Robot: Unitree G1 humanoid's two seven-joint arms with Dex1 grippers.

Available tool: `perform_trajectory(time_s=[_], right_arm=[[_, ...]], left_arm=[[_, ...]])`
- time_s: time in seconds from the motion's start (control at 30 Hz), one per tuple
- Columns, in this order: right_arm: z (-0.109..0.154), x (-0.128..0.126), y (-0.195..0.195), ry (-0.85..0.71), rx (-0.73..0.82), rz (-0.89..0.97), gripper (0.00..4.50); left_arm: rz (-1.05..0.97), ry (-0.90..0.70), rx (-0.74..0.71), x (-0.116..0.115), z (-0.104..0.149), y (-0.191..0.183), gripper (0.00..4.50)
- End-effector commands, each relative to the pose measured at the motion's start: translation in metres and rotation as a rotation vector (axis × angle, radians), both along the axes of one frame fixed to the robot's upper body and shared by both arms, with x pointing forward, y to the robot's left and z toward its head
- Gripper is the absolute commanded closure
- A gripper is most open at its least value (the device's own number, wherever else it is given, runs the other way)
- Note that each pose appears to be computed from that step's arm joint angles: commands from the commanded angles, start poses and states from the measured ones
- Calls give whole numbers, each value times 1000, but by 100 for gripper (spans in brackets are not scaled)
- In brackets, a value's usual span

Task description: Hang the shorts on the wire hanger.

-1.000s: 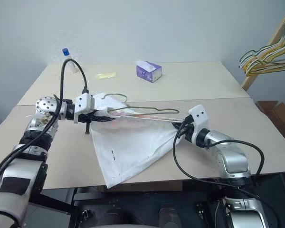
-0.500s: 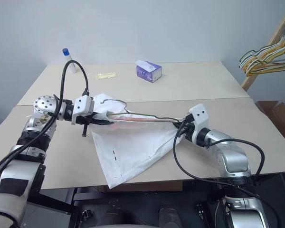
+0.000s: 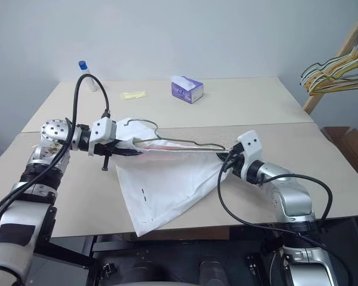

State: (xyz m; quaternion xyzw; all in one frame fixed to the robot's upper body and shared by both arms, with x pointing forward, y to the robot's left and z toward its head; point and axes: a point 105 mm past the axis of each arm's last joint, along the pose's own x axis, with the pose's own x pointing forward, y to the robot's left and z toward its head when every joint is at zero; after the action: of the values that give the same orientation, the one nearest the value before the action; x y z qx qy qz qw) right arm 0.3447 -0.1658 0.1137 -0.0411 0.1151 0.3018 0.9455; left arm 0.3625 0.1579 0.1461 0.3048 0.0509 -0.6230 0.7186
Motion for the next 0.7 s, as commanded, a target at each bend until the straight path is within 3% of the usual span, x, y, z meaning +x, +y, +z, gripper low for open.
perform_trajectory(time_s=[0.03,0.53,0.7], right_arm=[[22,4,-26,-64,-20,-78,448],[42,-4,-15,-137,-72,15,448],[55,-15,17,-212,-113,137,448]], left_arm=[[58,-26,42,3,5,18,450],[113,-79,274,11,-26,35,450],[98,-59,184,17,-16,13,450]])
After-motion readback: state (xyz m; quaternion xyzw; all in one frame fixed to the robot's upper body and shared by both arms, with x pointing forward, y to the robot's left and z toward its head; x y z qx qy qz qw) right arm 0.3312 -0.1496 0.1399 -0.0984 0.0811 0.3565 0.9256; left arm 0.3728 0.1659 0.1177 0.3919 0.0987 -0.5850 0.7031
